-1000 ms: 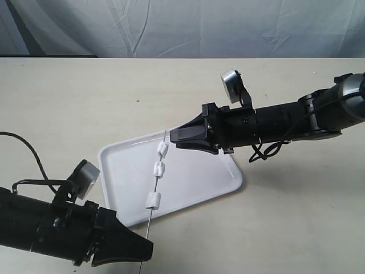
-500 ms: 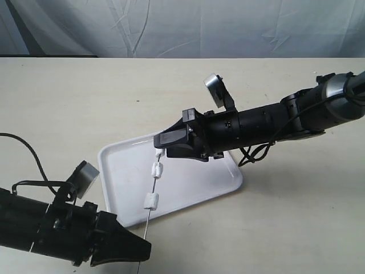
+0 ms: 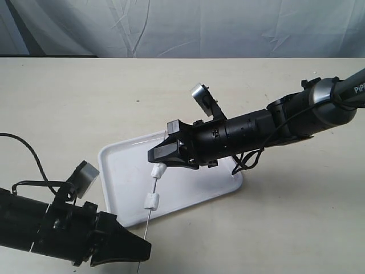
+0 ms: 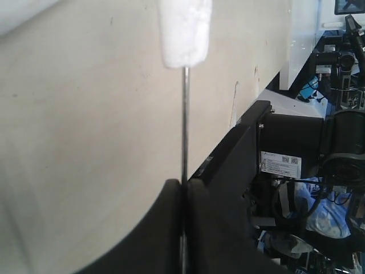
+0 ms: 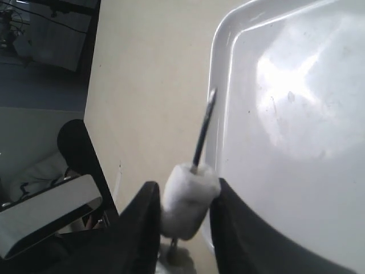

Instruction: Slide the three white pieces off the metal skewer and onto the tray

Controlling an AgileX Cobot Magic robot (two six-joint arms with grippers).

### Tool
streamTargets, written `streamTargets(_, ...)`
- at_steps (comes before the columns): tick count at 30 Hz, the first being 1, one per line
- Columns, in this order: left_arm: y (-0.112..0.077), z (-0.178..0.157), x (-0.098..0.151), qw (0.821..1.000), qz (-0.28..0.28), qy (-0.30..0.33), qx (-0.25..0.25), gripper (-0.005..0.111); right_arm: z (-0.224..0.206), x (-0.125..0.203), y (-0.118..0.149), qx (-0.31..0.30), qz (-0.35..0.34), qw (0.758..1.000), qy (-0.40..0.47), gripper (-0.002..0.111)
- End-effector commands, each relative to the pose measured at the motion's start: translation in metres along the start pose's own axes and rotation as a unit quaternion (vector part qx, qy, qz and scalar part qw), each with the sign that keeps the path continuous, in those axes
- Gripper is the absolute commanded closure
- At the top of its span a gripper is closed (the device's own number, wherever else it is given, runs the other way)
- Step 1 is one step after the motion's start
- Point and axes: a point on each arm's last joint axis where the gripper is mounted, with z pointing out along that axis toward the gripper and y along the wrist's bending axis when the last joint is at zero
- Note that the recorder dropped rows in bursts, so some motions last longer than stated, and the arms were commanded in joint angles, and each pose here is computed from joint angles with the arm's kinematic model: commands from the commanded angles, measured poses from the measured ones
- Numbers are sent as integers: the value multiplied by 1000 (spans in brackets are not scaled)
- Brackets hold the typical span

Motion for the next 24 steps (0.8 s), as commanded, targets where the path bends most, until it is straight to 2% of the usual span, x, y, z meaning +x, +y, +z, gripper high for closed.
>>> streamTargets(1,-3,-1,-1,1000,2,-6,13,107,1,-1,1,-5,-3,1000,0,79)
streamTargets(9,-4,-1,2,1000,-1,-2,23,107,1,-1,1,-4,-2,1000,0,79)
streamTargets(17,3,-3,16,1000,-8,8,8,107,1,-1,1,-3,3,1000,-1,79)
streamTargets(24,4,-3,17,1000,-5,8,6,107,3,2,6,-27,4,1000,10,79)
